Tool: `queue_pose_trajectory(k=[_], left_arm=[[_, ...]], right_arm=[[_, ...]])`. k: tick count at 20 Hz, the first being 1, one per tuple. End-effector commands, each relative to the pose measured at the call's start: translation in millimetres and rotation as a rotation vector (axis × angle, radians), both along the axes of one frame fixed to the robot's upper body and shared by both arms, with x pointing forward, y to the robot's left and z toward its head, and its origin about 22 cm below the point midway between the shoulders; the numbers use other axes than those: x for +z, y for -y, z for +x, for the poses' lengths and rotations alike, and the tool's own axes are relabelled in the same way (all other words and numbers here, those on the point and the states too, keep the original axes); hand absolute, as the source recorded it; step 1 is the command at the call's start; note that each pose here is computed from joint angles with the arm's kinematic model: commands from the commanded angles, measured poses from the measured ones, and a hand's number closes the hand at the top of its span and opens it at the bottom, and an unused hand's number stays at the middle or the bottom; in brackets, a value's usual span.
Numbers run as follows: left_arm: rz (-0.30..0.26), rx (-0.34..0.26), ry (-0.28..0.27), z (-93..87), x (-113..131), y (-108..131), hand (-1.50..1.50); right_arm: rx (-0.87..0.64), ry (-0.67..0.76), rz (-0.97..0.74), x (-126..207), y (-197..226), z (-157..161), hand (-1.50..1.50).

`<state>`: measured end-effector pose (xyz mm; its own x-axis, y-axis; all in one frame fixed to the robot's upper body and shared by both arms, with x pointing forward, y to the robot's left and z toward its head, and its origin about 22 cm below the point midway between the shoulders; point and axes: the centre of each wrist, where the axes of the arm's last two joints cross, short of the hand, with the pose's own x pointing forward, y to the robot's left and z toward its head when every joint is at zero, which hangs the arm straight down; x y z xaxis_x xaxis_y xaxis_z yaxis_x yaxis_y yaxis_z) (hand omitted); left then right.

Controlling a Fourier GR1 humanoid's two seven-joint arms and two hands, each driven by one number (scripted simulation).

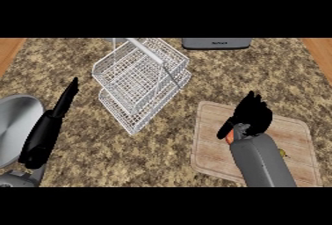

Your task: Pick the squash from the cutting board and place it in the tiered basket

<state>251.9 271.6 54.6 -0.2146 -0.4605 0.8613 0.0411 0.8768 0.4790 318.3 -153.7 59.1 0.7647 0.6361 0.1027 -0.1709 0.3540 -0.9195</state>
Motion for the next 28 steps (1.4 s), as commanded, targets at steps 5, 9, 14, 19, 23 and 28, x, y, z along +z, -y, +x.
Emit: queue_pose_trajectory(k=[5, 9, 14, 19, 23, 28], left_arm=[[0.013, -0.003, 0.018, 1.0, 6.8, 11.4, 0.0], [0.018, 0.002, -0.002, 6.6, 16.2, 7.9, 0.0], [0.0, -0.034, 0.007, 9.9, 1.3, 17.6, 0.0], [-0.01, -0.023, 0.018, 5.3, 4.2, 4.5, 0.0], [0.001, -0.027, 0.014, 1.2, -8.6, 12.1, 0.0], [-0.004, -0.028, 0.009, 4.9, 6.5, 22.1, 0.0]], right_arm=[[-0.206, -0.127, -0.067, 5.7, 3.8, -18.6, -1.5], [-0.229, -0.129, -0.061, -5.7, 11.7, -24.5, -1.5], [-0.251, -0.105, -0.042, -13.8, 13.4, -18.6, -1.5], [-0.249, -0.123, -0.032, -15.9, 7.9, -37.9, -1.5], [-0.208, -0.048, 0.066, -26.4, 0.2, -36.3, 1.5], [-0.1, -0.021, -0.032, -26.4, -2.7, -31.5, 1.5]])
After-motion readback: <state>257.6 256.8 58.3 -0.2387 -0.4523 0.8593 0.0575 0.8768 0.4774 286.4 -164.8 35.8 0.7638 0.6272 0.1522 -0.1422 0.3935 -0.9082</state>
